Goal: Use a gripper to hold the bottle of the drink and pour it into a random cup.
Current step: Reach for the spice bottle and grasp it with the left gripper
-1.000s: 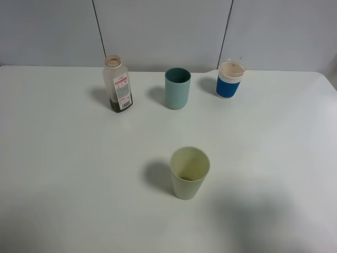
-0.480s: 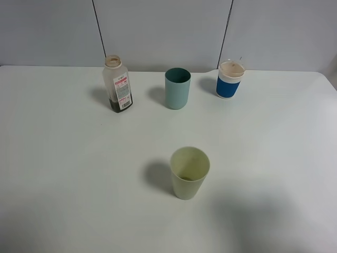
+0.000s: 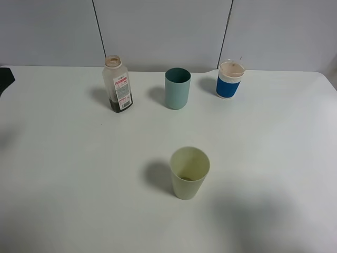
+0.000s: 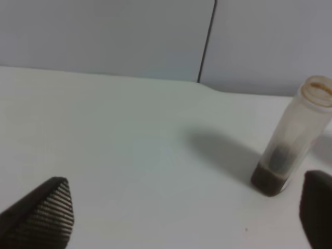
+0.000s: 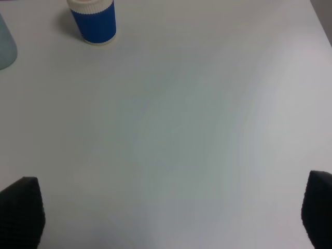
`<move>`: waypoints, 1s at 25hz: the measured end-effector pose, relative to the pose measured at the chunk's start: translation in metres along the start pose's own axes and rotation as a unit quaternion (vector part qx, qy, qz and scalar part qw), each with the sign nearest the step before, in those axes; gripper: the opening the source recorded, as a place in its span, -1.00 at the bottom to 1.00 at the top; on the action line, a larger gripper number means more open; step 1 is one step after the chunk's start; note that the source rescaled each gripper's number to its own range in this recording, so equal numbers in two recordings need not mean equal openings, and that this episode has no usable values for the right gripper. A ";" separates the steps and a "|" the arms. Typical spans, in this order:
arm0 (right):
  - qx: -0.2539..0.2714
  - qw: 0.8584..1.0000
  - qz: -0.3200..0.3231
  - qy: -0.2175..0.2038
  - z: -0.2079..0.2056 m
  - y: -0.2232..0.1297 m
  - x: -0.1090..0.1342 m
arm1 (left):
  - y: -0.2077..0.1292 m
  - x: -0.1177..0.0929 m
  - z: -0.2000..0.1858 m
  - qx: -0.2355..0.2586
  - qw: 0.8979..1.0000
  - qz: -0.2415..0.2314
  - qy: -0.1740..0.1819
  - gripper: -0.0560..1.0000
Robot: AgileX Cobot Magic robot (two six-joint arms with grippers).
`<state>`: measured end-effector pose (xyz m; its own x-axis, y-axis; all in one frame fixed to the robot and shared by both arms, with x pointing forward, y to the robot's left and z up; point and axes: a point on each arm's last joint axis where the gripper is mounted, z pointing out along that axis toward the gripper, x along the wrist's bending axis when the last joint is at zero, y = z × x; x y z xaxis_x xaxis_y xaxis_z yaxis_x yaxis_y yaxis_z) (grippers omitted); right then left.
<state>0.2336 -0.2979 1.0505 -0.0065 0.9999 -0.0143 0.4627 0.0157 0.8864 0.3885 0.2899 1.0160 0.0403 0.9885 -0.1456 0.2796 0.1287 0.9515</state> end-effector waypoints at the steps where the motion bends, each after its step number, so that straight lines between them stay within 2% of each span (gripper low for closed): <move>1: 0.000 1.000 0.000 0.000 0.000 0.000 0.000 | -0.003 0.000 0.006 -0.003 1.000 0.001 -0.003 1.00; 10: 0.000 1.000 0.000 0.000 0.000 0.000 0.000 | -0.039 0.001 0.054 0.002 0.999 0.015 -0.028 1.00; 14: 0.000 1.000 0.000 0.000 0.000 0.000 0.000 | -0.056 -0.001 0.074 0.008 0.998 0.027 -0.055 1.00; 20: 0.000 1.000 0.000 0.000 0.000 0.000 0.000 | -0.082 -0.002 0.096 -0.006 0.996 0.015 -0.088 1.00; 25: 0.000 1.000 0.000 0.000 0.000 0.000 0.000 | -0.116 0.001 0.106 0.061 0.994 0.010 -0.092 1.00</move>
<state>0.2336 -0.2979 1.0505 -0.0065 0.9999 -0.0143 0.4627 0.0157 0.8864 0.4579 0.2672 0.8767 0.2186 0.9583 -0.1842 0.3905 0.0870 0.9165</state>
